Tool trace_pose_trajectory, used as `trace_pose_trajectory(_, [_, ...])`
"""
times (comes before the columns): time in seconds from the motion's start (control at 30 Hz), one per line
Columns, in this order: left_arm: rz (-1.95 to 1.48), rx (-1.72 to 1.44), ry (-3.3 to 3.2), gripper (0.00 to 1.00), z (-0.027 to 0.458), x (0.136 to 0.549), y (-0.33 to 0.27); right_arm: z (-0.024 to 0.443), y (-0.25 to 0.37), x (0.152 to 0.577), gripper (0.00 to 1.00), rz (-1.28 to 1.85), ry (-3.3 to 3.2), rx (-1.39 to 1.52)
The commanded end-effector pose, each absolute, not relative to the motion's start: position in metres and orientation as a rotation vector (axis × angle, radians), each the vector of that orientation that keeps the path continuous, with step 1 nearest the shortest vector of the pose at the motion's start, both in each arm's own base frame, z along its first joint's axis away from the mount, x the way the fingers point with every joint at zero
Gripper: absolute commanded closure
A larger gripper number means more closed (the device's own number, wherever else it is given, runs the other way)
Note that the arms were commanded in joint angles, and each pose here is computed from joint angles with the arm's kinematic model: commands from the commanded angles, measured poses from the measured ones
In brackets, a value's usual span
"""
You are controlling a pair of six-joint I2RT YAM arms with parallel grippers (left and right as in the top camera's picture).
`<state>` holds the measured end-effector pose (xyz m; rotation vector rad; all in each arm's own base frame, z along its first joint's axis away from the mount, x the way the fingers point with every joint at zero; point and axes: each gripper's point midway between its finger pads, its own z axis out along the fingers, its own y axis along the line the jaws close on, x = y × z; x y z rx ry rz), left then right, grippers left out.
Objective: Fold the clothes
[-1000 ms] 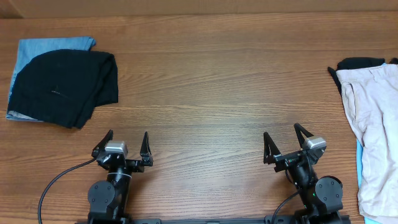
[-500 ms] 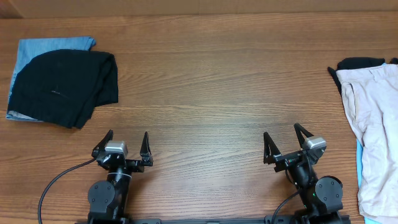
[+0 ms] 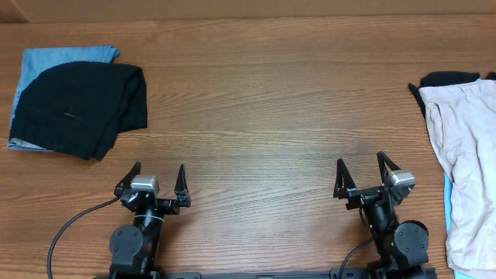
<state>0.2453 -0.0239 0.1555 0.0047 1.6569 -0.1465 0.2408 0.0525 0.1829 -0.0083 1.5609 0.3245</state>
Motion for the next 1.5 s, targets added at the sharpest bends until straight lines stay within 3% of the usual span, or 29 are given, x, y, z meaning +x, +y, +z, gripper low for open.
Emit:
trace_pose_trajectory(0.0, [-0.133,0.039,1.655,0.00,0.155,0.245,-0.026,0.181,0.052,0.241,0.00,0.319,1.557,-0.001])
trace_pose_trajectory(0.2, [-0.133,0.039,1.655,0.00,0.155,0.245,-0.026,0.177,0.051,0.241,0.00,0.316,1.580,-0.001])
trace_pose_trajectory(0.53, [-0.133,0.039,1.655,0.00,0.155,0.245,-0.026,0.273,0.032,0.232,0.00,0.226,1.655,0.077])
trace_pose_trajectory(0.8, [-0.133,0.039,1.655,0.00,0.155,0.245,-0.026,0.338,0.024,0.293,0.00,0.087,1.919,0.124])
trace_pose_trajectory(1.0, [-0.133,0.039,1.655,0.00,0.155,0.245,-0.026,0.317,-0.026,0.358,0.00,-0.095,2.238,0.212])
trace_pose_trajectory(1.17, [-0.133,0.039,1.655,0.00,0.155,0.245,-0.026,0.273,-0.082,0.410,0.00,-0.129,2.439,0.323])
trace_pose_trajectory(1.33, [-0.133,0.039,1.655,0.00,0.155,0.245,-0.026,0.231,-0.123,0.431,0.00,-0.193,2.499,0.380])
trace_pose_trajectory(1.37, [-0.133,0.039,1.655,0.00,0.155,0.245,-0.026,0.222,-0.131,0.433,0.04,-0.209,2.517,0.365])
trace_pose_trajectory(1.47, [-0.133,0.039,1.655,0.00,0.155,0.245,-0.026,0.196,-0.157,0.435,0.30,-0.248,2.576,0.349])
